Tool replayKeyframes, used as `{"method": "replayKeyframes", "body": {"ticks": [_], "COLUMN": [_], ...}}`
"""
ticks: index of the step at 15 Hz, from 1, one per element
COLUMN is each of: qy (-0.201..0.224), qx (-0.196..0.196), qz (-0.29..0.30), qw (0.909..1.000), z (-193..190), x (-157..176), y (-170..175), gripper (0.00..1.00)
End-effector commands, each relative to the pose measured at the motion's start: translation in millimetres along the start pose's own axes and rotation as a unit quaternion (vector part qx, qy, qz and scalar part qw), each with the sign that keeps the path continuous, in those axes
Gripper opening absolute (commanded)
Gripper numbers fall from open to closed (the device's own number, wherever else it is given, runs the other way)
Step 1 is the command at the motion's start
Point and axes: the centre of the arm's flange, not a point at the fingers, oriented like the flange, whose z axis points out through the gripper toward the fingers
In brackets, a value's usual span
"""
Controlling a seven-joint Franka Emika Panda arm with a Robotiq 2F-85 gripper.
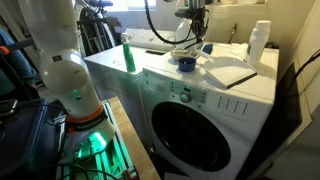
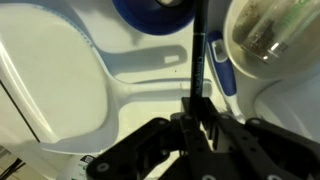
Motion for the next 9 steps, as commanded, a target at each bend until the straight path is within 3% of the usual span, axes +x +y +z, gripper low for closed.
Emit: {"method": "replayKeyframes", "body": {"ticks": [1,9], "qy": [-0.007,0.012], "qx": [-0.034,-0.057], "qz": [-0.021,0.013], "qw": [0.9992,0.9982], "z": [23,56], "x": [-31,-40], "y": [14,26], "gripper": [0.03,0.03]}}
